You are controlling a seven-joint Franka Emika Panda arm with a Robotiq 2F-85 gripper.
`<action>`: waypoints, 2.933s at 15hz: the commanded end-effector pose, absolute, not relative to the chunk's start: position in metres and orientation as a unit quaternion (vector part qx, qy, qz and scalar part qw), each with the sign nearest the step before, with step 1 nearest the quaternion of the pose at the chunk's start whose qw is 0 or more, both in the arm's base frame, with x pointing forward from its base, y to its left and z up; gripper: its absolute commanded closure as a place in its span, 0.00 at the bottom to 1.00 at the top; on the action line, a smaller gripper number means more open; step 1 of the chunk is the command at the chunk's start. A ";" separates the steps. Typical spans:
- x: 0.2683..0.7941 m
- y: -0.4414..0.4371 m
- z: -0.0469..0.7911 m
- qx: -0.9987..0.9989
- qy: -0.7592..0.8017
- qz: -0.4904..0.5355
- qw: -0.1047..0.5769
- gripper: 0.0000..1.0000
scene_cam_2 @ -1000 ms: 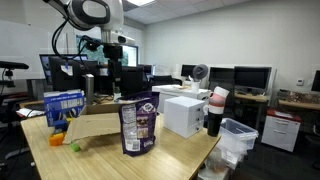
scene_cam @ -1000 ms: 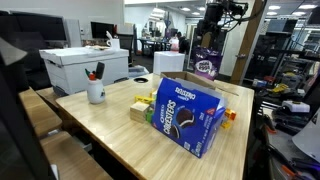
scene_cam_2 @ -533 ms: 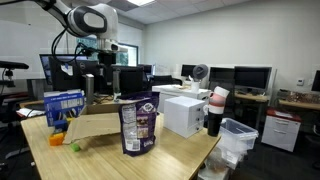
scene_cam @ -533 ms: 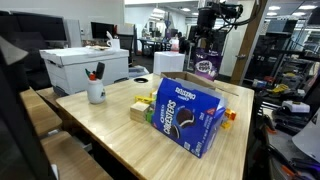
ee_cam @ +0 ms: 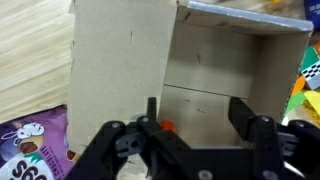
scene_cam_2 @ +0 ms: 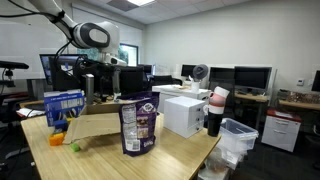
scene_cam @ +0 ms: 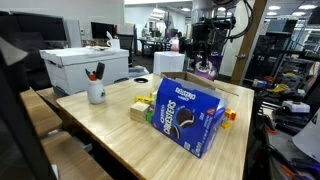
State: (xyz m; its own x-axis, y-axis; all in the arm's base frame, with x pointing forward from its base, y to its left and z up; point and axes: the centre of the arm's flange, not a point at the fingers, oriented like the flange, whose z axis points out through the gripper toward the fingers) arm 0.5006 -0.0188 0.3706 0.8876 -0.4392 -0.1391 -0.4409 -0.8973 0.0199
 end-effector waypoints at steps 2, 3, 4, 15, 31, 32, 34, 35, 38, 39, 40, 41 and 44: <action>0.512 -0.021 0.360 -0.965 0.244 0.100 0.010 0.61; 0.513 -0.022 0.359 -0.964 0.246 0.101 0.009 0.65; 0.514 -0.023 0.360 -0.964 0.250 0.095 0.010 0.71; 0.524 -0.041 0.332 -0.983 0.144 0.117 -0.008 0.97; 0.505 -0.019 0.298 -0.986 0.104 0.088 -0.094 0.97; 0.500 -0.009 0.297 -0.987 0.104 0.083 -0.096 0.97; 0.494 0.008 0.294 -0.987 0.103 0.072 -0.103 0.97; 0.491 0.017 0.293 -0.987 0.102 0.066 -0.108 0.97; 0.485 0.040 0.291 -0.986 0.102 0.050 -0.125 0.97; 0.482 0.048 0.290 -0.985 0.103 0.044 -0.131 0.97; 0.480 0.056 0.289 -0.984 0.104 0.038 -0.136 0.97; 0.477 0.063 0.289 -0.984 0.106 0.033 -0.141 0.97; 0.473 0.082 0.288 -0.980 0.126 0.007 -0.153 0.97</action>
